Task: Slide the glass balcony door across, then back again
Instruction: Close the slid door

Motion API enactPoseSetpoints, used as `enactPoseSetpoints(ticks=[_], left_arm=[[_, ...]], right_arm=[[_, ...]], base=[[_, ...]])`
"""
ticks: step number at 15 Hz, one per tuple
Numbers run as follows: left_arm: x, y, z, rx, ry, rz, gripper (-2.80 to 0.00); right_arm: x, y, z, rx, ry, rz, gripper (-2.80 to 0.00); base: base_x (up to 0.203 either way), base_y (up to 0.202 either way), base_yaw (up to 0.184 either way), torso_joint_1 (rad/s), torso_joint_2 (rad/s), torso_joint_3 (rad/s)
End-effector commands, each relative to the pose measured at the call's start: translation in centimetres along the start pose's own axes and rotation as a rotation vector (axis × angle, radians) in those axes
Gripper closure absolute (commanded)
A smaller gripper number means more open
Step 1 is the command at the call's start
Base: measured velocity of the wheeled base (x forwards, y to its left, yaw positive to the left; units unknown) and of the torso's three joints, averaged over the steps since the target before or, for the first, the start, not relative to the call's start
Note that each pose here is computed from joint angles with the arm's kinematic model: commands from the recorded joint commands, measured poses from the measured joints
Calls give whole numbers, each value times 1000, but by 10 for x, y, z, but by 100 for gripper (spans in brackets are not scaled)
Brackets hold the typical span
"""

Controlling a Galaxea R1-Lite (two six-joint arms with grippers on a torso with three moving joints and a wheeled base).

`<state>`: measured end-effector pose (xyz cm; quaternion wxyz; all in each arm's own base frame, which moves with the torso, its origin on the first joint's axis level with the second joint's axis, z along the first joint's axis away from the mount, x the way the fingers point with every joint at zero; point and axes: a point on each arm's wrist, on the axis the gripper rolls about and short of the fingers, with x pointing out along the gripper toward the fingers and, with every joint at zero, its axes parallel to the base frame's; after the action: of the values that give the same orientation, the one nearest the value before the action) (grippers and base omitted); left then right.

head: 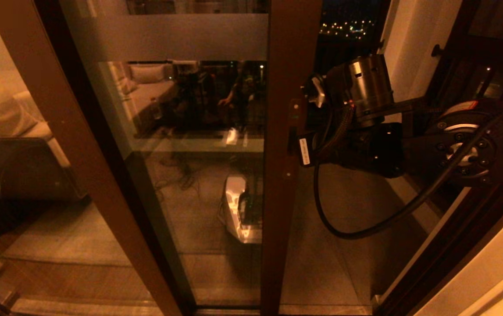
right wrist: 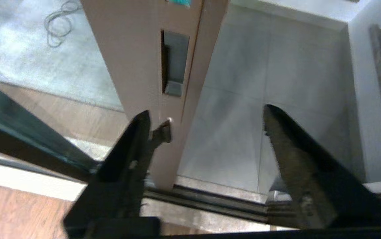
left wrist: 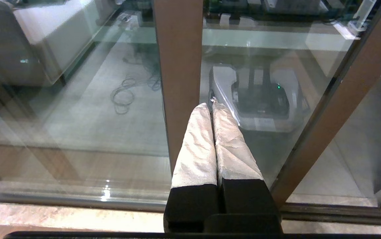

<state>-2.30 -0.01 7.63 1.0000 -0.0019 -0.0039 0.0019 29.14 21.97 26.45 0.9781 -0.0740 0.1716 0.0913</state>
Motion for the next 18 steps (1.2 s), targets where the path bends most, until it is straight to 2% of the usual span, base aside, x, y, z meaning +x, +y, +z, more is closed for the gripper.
enactPoseSetpoints(ticks=[1, 9, 18], left_arm=[[0, 0, 0, -1, 0, 1, 0], [0, 0, 0, -1, 2, 1, 0], [0, 0, 0, -1, 0, 1, 0]], right_arm=[[11, -5, 0, 1, -6, -27, -280], [29, -5, -2, -7, -7, -51, -280], [37, -15, -2, -5, -13, -80, -280]], base=[[0, 0, 0, 0, 0, 0], [0, 0, 0, 0, 0, 0], [0, 0, 0, 0, 0, 0]])
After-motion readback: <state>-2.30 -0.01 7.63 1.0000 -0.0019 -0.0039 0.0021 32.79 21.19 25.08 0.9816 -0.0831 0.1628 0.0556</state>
